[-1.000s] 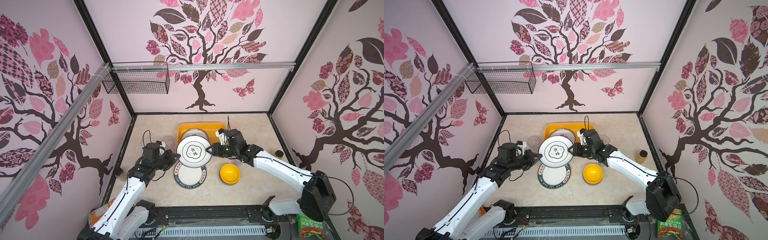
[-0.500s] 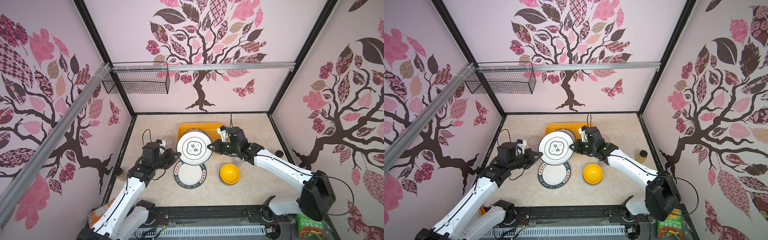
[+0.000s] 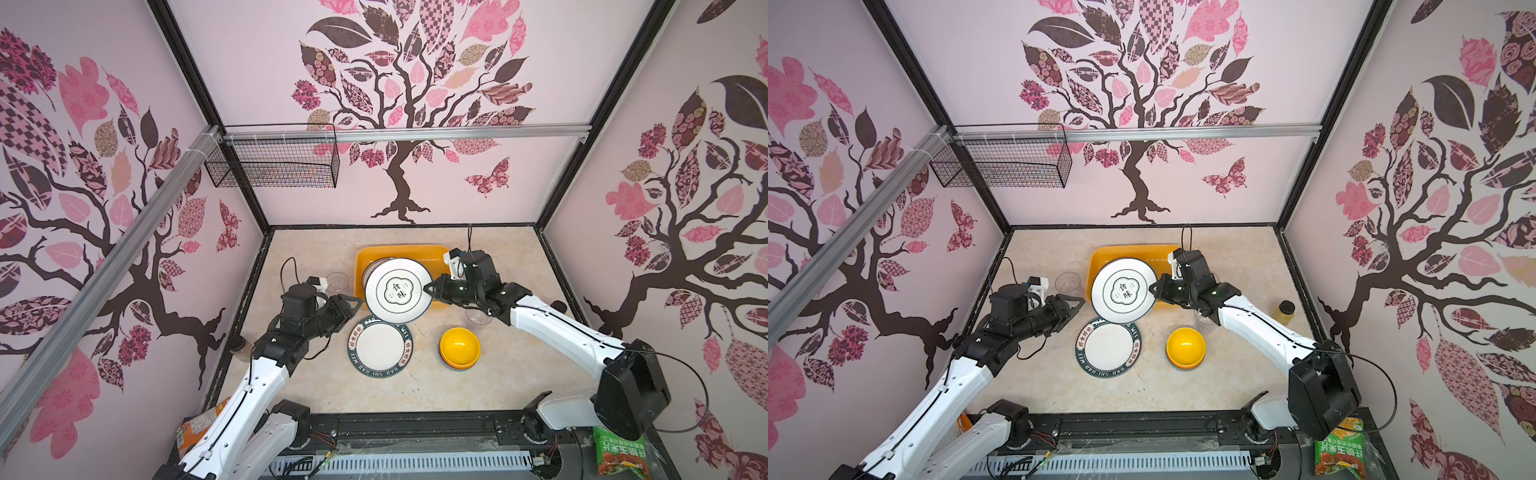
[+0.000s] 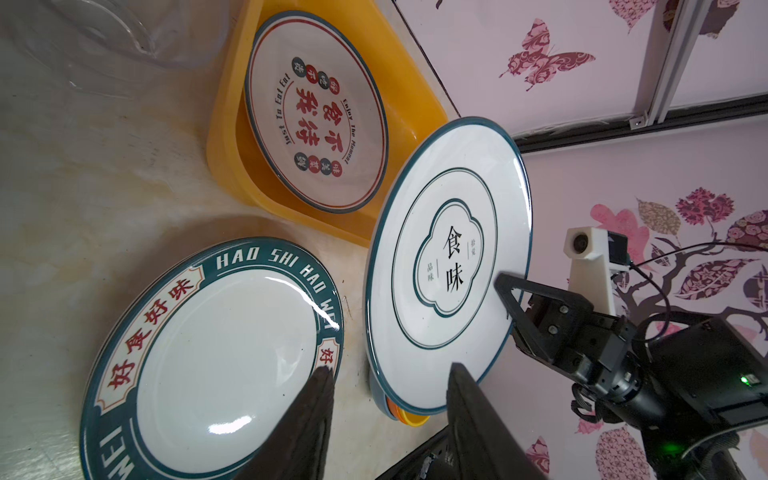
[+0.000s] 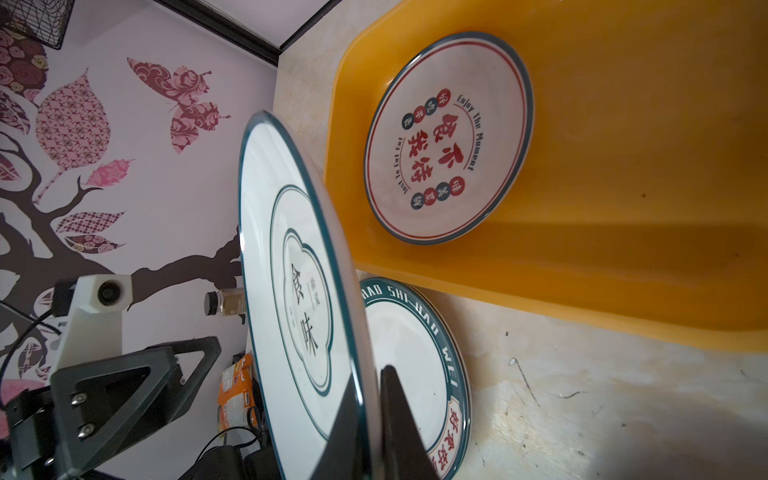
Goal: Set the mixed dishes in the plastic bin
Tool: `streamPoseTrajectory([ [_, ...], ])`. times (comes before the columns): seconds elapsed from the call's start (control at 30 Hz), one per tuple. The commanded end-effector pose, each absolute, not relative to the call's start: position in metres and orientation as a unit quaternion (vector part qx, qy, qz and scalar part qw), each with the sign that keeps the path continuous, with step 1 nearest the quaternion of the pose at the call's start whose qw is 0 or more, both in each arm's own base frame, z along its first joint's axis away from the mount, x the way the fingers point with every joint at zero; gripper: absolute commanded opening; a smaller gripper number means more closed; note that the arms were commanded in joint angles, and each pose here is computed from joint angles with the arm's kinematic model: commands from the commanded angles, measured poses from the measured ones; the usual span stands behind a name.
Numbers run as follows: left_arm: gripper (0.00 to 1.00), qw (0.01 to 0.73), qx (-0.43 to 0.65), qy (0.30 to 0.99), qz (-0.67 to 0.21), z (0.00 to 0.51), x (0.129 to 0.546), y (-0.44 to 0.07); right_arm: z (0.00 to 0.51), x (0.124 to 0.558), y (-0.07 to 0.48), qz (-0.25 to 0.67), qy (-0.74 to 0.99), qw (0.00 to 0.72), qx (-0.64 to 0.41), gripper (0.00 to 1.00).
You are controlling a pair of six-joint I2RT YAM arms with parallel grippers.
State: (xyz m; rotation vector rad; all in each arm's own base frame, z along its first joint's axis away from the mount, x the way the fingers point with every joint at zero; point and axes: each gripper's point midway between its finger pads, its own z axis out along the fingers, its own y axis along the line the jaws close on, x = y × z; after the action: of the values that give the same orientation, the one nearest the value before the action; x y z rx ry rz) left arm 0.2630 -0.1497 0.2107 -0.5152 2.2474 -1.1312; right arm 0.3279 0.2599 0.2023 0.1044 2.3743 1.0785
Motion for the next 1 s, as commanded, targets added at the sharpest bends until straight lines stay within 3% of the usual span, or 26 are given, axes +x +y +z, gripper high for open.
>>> streamPoseTrajectory([
  [0.0, 0.51, 0.304, -0.186, 0.838, -0.413, 0.224, 0.263, -0.144, 0.211, 0.345, 0.258, 0.403, 0.870, 0.282, 0.041, 0.00],
  [0.37, 0.66, 0.301, -0.188, 0.856, -0.377, 0.202, 0.245, -0.131, 0.192, 0.386, 0.242, 0.389, 0.872, 0.287, 0.079, 0.00],
  [0.97, 0.67, 0.269, -0.194, 0.866, -0.374, 0.173, 0.235, -0.132, 0.145, 0.447, 0.263, 0.374, 0.882, 0.266, 0.105, 0.00],
])
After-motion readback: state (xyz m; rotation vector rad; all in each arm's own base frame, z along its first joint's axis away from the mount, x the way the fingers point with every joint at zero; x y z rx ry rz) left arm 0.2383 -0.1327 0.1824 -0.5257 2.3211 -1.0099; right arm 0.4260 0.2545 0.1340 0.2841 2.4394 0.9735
